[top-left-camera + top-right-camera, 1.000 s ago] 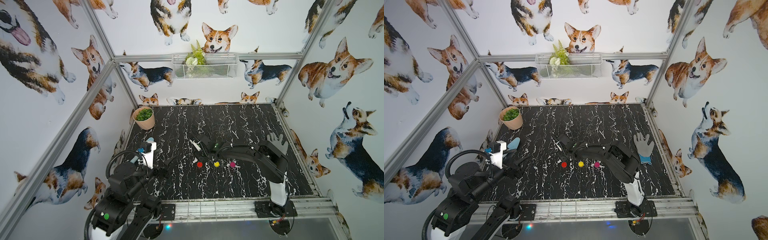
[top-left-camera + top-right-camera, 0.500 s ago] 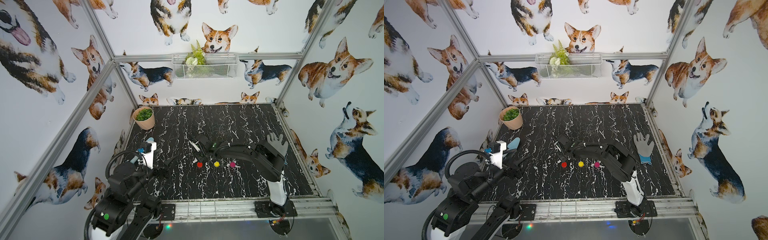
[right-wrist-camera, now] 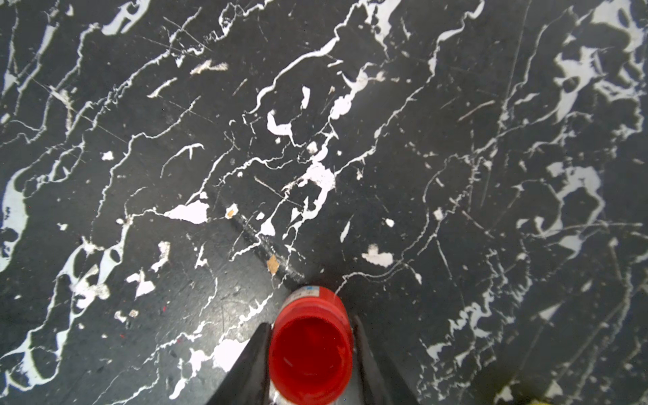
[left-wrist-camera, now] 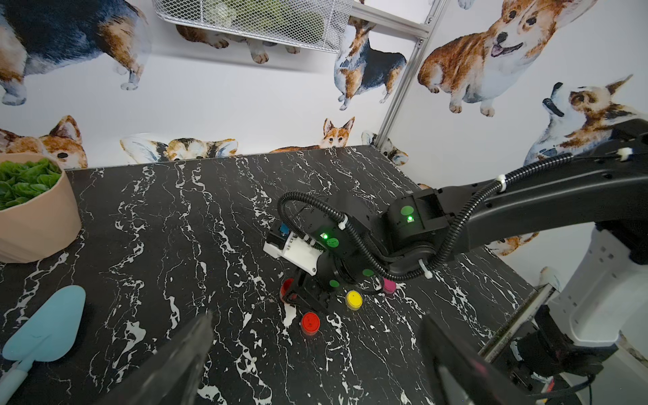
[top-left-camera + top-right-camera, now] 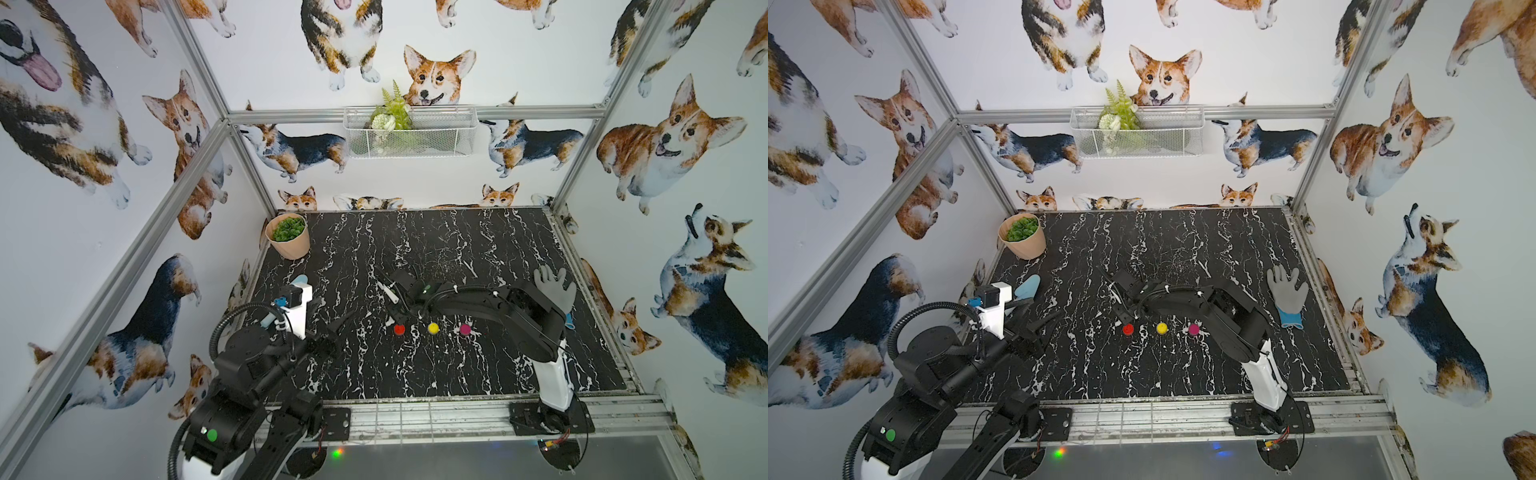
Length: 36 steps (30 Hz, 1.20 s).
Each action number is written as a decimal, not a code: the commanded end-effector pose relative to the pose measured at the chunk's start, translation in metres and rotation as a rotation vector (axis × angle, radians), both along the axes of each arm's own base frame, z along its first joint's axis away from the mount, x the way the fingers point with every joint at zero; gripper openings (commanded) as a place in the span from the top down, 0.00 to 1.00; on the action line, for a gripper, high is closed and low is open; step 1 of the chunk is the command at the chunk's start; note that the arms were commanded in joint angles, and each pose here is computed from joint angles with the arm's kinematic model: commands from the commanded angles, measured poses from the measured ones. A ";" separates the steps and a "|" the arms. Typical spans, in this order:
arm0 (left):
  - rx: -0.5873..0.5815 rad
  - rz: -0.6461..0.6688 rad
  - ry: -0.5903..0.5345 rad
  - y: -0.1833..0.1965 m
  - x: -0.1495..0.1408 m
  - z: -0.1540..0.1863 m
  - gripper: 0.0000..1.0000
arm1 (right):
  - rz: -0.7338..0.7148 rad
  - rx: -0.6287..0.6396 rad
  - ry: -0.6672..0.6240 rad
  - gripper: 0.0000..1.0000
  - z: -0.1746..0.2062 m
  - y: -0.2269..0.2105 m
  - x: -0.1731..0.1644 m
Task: Close the paint jar lid
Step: Pick up the paint jar from the center of the board.
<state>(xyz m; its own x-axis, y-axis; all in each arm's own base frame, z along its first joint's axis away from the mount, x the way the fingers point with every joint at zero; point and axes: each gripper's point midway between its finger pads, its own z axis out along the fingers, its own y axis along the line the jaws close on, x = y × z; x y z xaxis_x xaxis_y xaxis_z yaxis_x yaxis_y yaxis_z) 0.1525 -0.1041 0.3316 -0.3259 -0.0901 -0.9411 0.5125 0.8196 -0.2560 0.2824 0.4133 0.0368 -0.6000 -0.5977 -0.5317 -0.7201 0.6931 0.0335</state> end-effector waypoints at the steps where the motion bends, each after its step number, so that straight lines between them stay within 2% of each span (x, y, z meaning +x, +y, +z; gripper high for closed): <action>1: -0.018 -0.004 -0.030 -0.001 0.001 0.007 0.06 | -0.007 -0.006 0.005 0.61 0.000 -0.001 -0.001; 10: -0.004 0.005 -0.039 -0.001 0.007 0.001 0.05 | -0.009 0.016 -0.026 0.64 0.017 -0.007 0.004; 15: 0.037 -0.003 -0.089 -0.006 0.020 -0.007 0.06 | -0.009 0.102 0.027 0.65 0.048 -0.018 0.007; 19: 0.049 -0.047 -0.217 -0.018 0.030 -0.006 0.09 | 0.016 0.130 0.028 0.65 0.079 -0.028 0.007; 20: 0.028 -0.074 -0.277 -0.024 0.032 -0.004 0.10 | 0.028 0.132 0.030 0.66 0.087 -0.029 0.005; 24: -0.013 -0.134 -0.387 -0.038 0.036 0.001 0.14 | 0.083 0.162 0.064 0.66 0.114 -0.028 -0.005; 28: 0.076 -0.209 -0.398 -0.050 0.040 -0.013 0.16 | 0.149 0.226 0.103 0.66 0.149 -0.021 -0.020; 30: 0.155 -0.242 -0.408 -0.055 0.043 -0.025 0.24 | 0.167 0.257 0.102 0.66 0.165 -0.019 -0.023; 31: 0.177 -0.247 -0.418 -0.056 0.045 -0.029 0.25 | 0.176 0.275 0.094 0.66 0.175 -0.017 -0.024; 36: 0.284 -0.330 -0.513 -0.071 0.040 -0.041 0.27 | 0.224 0.341 0.090 0.66 0.211 -0.011 -0.033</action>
<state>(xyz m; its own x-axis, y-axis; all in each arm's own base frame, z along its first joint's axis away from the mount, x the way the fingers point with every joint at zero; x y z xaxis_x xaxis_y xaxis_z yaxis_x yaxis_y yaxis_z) 0.1999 -0.1620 0.2796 0.0265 0.1411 -0.9896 0.7331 0.6703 0.1152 0.2659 0.4018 0.2343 -0.5356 -0.4939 -0.6850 -0.8149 0.5149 0.2659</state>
